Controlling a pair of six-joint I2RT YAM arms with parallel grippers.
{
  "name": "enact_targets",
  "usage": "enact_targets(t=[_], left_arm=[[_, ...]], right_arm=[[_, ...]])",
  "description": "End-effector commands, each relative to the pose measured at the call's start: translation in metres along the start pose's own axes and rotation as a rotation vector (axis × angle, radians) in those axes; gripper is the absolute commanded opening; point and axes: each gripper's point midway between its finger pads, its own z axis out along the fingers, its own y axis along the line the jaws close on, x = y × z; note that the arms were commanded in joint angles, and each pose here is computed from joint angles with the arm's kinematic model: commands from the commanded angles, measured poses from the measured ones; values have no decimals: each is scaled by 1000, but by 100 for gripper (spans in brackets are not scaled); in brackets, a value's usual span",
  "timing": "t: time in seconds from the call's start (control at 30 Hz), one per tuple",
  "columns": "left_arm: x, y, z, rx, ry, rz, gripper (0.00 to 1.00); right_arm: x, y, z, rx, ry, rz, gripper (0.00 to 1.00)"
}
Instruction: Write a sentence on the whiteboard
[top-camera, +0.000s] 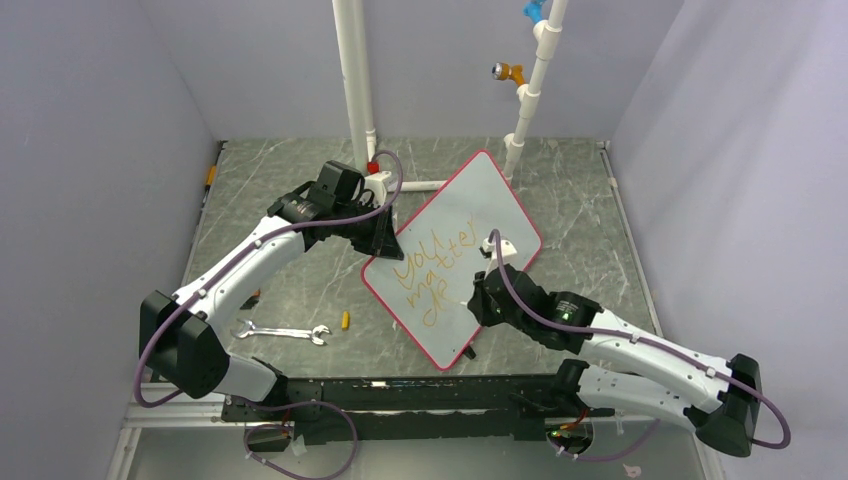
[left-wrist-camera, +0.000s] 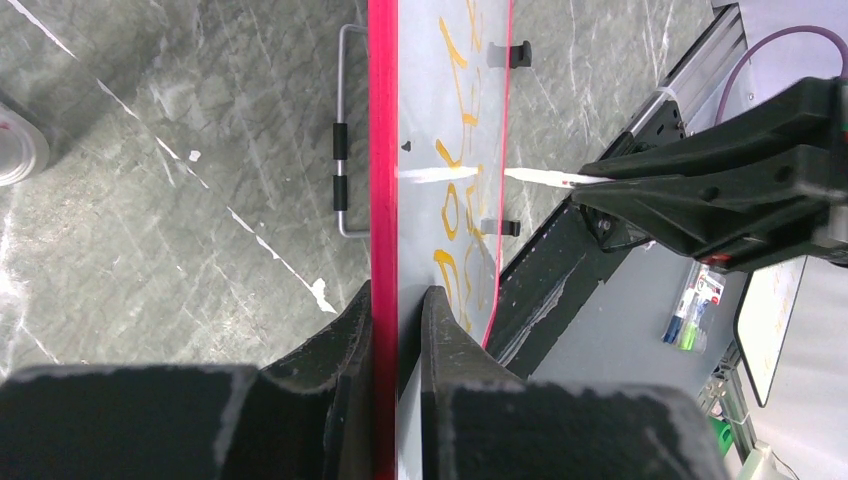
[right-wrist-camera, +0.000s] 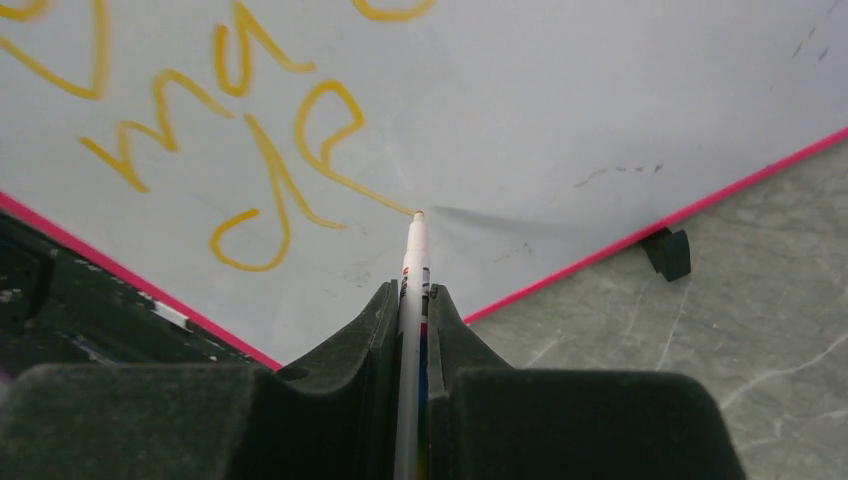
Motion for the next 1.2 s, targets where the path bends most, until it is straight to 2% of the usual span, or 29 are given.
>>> enact_targets(t=[0.0,0.13,0.23,1.17], left_arm=[[-21,56,-9,-281,-76,84,0],[-22,56,-9,-281,-78,83,0],[-21,56,-9,-280,-77,82,0],[-21,53,-6,-259,-69,84,0]], right_arm=[[-57,21,-28,-70,-152,-15,0],[-80,32,-35,-108,-217,-26,0],[-83,34,-28,-97,-220,-38,0],[-44,0,23,-29,-116,-20,0]])
